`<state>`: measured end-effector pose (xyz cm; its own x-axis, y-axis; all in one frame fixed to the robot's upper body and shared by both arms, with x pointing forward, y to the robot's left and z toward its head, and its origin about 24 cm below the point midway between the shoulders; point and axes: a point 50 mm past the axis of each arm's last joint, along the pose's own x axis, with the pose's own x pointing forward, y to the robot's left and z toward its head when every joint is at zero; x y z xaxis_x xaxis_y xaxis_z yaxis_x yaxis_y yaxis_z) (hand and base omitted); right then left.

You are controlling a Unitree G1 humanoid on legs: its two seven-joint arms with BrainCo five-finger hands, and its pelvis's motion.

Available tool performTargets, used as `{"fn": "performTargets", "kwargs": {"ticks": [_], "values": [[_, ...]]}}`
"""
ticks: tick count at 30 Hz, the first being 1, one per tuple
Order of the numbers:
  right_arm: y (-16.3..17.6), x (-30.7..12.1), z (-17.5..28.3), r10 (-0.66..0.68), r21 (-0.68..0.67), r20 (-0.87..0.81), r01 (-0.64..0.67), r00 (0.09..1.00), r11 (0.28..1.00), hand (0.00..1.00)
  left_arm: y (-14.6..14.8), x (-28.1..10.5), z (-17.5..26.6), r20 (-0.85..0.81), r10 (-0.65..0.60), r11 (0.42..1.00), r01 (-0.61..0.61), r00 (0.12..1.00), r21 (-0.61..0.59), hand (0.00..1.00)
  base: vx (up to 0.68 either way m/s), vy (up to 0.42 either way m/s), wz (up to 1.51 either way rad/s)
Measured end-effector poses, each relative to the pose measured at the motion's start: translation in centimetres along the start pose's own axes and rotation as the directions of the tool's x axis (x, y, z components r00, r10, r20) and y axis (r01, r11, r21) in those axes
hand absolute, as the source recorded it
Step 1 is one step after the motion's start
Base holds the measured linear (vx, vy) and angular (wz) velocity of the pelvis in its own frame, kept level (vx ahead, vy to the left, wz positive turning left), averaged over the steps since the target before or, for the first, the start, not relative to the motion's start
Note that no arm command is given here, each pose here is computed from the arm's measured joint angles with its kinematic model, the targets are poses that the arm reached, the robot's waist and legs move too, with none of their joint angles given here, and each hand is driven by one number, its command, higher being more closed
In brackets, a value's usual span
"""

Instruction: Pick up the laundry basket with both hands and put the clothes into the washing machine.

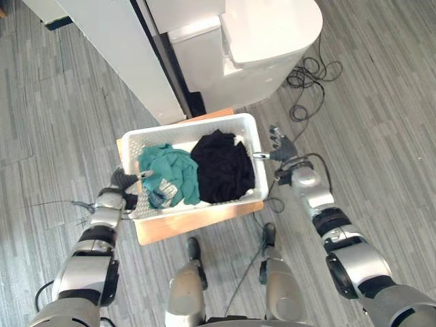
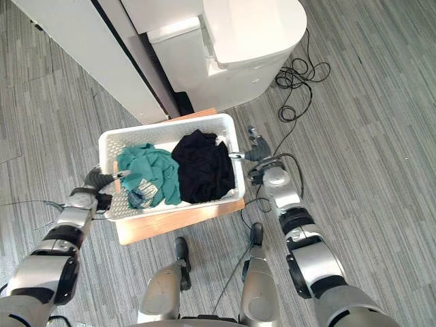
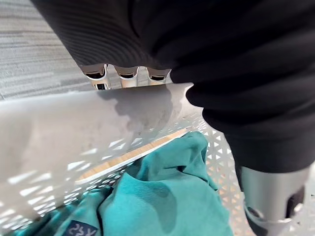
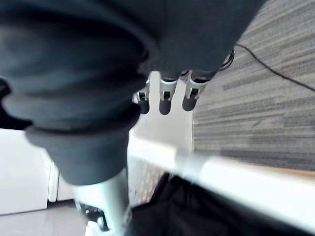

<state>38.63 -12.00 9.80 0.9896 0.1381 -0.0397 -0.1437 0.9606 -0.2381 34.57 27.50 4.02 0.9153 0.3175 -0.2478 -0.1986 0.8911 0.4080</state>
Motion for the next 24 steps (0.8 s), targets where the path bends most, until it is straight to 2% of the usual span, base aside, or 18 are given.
{"fn": "performTargets", "kwargs": {"ticks": [6, 10, 12, 16, 22, 23, 24], "values": [[0.1, 0.5, 0.6, -0.002, -0.059, -0.004, 0.002, 1.000, 0.998, 0.00, -0.8, 0.1, 0.4, -0.004, 0.026, 0.997, -0.026, 1.000, -0.070, 0.00, -0.04, -0.013, -0.01], [0.0, 0.5, -1.3, -0.001, -0.095, -0.105, -0.009, 0.995, 0.995, 0.00, -1.5, 0.0, 0.6, 0.002, 0.015, 0.994, -0.014, 1.000, -0.112, 0.00, -0.03, 0.000, 0.07], [-0.4, 0.3, -2.7, -0.014, -0.072, -0.173, 0.002, 0.985, 0.997, 0.00, -1.9, 0.1, 1.2, 0.032, 0.012, 0.991, -0.008, 0.999, -0.134, 0.00, -0.02, -0.009, 0.14], [-0.7, 0.2, -3.1, -0.031, -0.051, -0.190, 0.022, 0.981, 0.998, 0.00, -2.0, 0.0, 1.3, 0.037, 0.012, 0.989, -0.007, 0.999, -0.150, 0.00, -0.01, -0.002, 0.14], [-0.9, -0.1, -3.8, -0.052, -0.021, -0.199, 0.049, 0.979, 0.999, 0.00, -2.8, -0.7, -1.3, -0.042, -0.018, 0.991, 0.012, 0.999, -0.134, 0.00, 0.00, 0.011, 0.07], [-0.9, -0.1, -3.8, -0.052, -0.021, -0.197, 0.049, 0.979, 0.999, 1.00, -2.8, -0.7, -1.4, -0.045, -0.019, 0.991, 0.012, 0.999, -0.135, 0.00, -0.01, 0.012, 0.05], [-0.9, -0.1, -3.7, -0.052, -0.021, -0.195, 0.049, 0.979, 0.999, 1.00, -2.8, -0.8, -1.6, -0.050, -0.020, 0.990, 0.013, 0.999, -0.138, 0.00, -0.01, 0.013, 0.04]]}}
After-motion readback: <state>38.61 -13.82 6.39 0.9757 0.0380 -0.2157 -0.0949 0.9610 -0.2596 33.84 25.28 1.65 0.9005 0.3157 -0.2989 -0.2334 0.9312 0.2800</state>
